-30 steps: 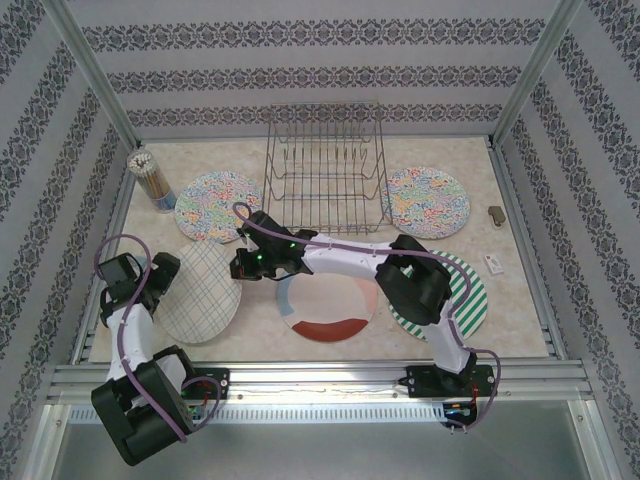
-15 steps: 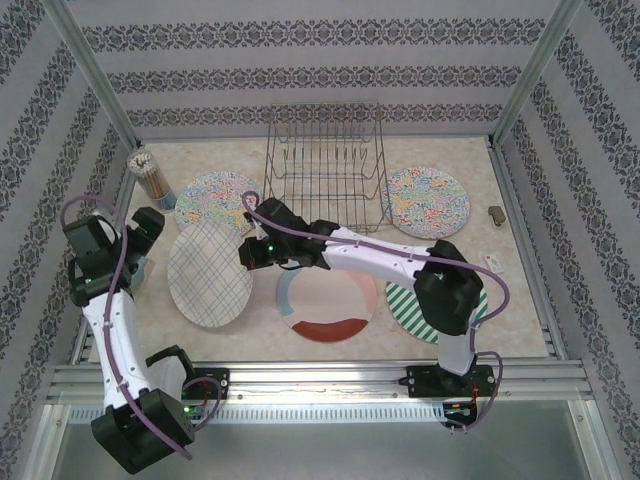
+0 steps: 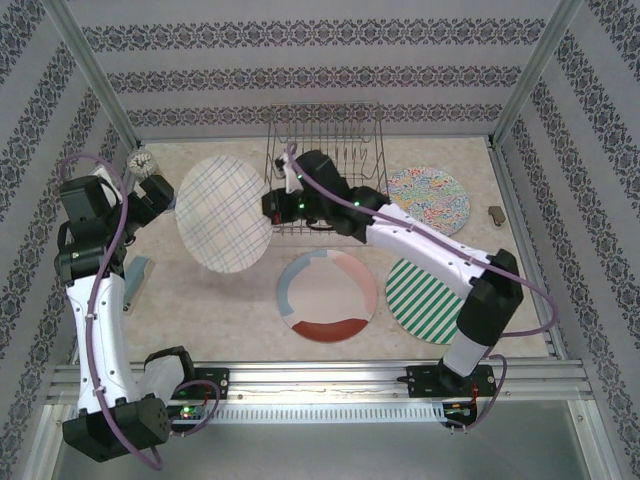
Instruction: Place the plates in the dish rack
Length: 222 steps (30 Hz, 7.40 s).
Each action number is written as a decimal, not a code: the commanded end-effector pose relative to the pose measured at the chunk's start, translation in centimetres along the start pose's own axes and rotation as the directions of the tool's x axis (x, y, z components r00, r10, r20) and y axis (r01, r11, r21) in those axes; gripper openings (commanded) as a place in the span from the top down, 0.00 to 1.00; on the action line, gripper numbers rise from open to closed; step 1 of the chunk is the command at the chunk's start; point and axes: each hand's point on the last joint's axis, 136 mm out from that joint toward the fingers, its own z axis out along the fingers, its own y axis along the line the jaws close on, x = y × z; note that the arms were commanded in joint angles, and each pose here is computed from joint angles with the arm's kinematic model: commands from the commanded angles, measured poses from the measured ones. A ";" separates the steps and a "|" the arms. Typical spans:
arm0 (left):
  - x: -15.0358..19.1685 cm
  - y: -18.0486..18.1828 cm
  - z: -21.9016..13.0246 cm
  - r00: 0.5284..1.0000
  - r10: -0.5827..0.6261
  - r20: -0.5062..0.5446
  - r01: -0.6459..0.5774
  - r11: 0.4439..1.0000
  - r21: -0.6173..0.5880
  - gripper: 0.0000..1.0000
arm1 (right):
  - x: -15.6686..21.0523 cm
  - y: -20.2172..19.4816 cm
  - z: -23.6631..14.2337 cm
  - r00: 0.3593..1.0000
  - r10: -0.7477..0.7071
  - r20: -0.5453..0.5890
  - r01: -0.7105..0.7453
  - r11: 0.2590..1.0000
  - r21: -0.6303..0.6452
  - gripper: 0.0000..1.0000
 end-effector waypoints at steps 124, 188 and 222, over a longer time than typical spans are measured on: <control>9.5 -4.3 13.3 0.823 0.502 -0.267 -0.504 0.861 0.065 0.00 | -20.4 -32.9 -9.6 0.937 -0.189 0.295 -0.184 0.450 0.874 0.13; 13.4 5.8 16.3 0.886 -0.444 -0.130 0.389 0.868 -0.309 0.00 | 7.3 -12.4 -12.6 0.988 0.088 0.127 -0.114 0.970 0.215 0.02; 15.6 9.0 19.6 0.827 -0.550 -0.113 0.501 0.814 -0.294 0.05 | 6.9 -12.9 -12.4 0.990 0.075 0.116 -0.104 0.958 0.269 0.02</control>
